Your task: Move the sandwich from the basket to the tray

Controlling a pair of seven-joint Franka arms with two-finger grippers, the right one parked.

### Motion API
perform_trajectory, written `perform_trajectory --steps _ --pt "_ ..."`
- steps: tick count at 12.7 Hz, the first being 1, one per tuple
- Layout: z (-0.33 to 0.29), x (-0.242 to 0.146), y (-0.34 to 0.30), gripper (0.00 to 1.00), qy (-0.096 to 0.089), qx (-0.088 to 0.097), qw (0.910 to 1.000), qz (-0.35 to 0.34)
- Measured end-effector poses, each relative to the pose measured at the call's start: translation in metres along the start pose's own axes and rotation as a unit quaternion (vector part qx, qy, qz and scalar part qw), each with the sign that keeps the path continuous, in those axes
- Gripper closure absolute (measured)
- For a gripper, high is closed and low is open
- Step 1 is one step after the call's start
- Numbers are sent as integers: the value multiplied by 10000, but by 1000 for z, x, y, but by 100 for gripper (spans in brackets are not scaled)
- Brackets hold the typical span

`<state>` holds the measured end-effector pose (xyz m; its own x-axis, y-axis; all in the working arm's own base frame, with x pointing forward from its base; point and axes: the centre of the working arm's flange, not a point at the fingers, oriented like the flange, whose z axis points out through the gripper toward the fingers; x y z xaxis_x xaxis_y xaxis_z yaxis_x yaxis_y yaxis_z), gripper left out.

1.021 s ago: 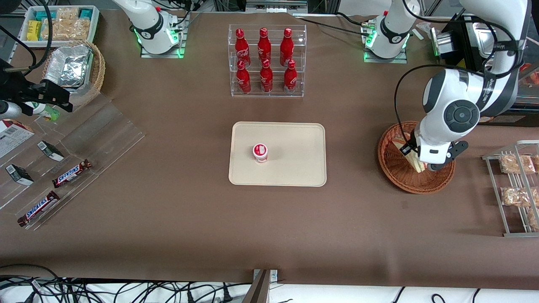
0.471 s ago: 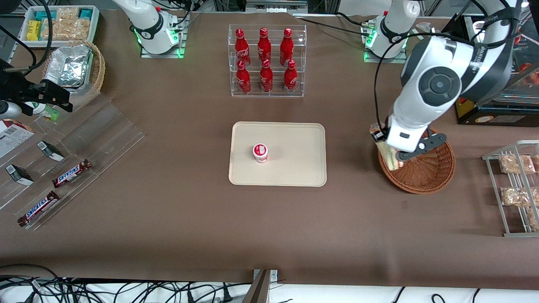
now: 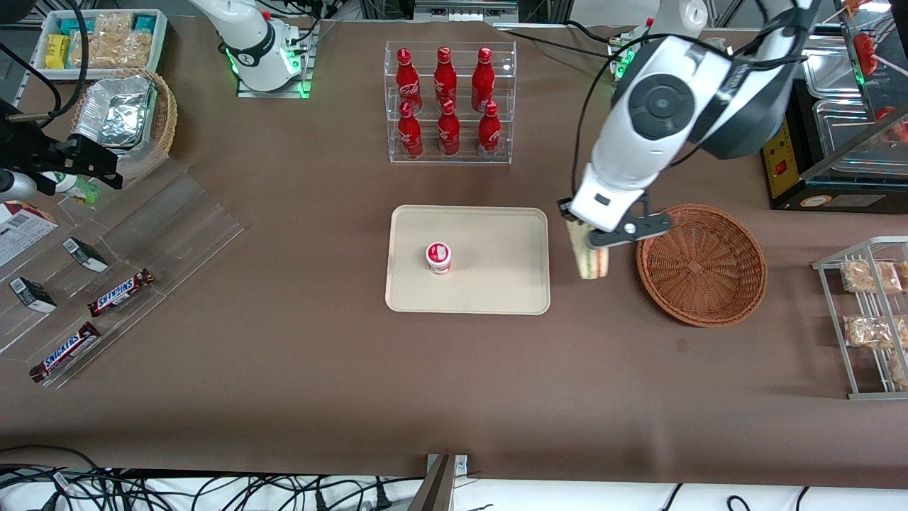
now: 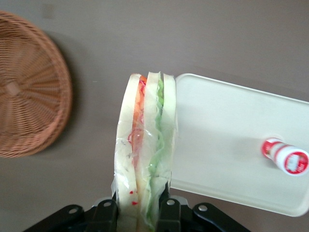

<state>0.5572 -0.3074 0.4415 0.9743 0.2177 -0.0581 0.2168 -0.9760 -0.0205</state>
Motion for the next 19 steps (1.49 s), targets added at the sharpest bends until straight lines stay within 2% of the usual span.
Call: perform_trajectory --steps 3,5,8,9,12,16,19 --pt "50 -16 54 71 3 -274 9990 363" --pt "88 -21 75 71 -4 -287 9981 536" --pt "139 -18 86 71 131 -80 9984 550" --pt "151 -17 86 71 122 -41 9986 522" --pt "166 -14 88 71 132 -60 9987 481" --pt "185 -21 96 71 349 106 9983 445" --pt "197 -25 101 71 330 111 9985 430"
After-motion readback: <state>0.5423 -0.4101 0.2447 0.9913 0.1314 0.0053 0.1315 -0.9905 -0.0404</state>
